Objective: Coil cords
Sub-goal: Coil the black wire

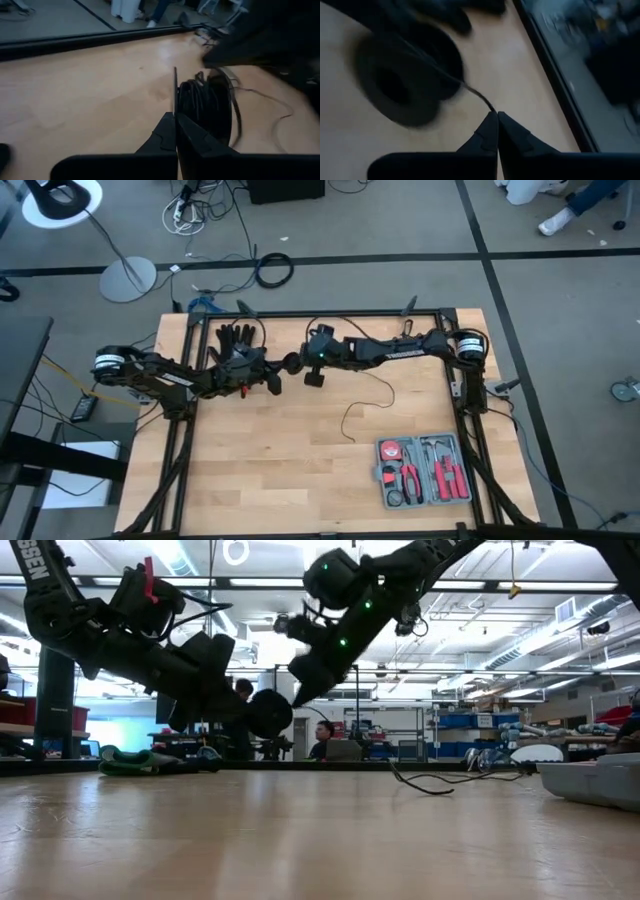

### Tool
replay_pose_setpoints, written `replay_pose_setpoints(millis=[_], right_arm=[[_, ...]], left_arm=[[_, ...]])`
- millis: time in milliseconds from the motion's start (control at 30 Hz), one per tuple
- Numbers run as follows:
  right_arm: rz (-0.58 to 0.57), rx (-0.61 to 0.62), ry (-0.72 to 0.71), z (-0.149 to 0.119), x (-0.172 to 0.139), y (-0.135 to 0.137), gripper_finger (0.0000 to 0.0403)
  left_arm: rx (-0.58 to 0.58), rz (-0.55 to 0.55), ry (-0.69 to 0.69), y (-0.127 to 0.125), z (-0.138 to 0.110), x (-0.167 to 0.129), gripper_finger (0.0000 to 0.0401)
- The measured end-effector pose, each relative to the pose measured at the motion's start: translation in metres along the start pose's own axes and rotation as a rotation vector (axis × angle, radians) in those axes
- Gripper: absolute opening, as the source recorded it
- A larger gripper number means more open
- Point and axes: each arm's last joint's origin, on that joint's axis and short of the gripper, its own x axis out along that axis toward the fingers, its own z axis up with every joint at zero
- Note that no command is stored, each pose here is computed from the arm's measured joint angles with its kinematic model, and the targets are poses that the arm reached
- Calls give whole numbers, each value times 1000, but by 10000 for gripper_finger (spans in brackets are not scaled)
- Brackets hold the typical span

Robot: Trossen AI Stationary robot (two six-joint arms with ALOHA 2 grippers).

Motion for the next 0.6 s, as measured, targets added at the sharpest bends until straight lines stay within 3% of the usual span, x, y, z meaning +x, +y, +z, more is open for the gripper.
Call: replay_pose_setpoints(millis=[233, 600], right_arm=[[-49, 67, 154, -17, 3, -10, 0], [36, 50, 148, -14, -3, 7, 0]], left_arm=[[-31, -56, 14, -2, 1, 0, 0], [-50, -74, -30, -4, 5, 0, 0]])
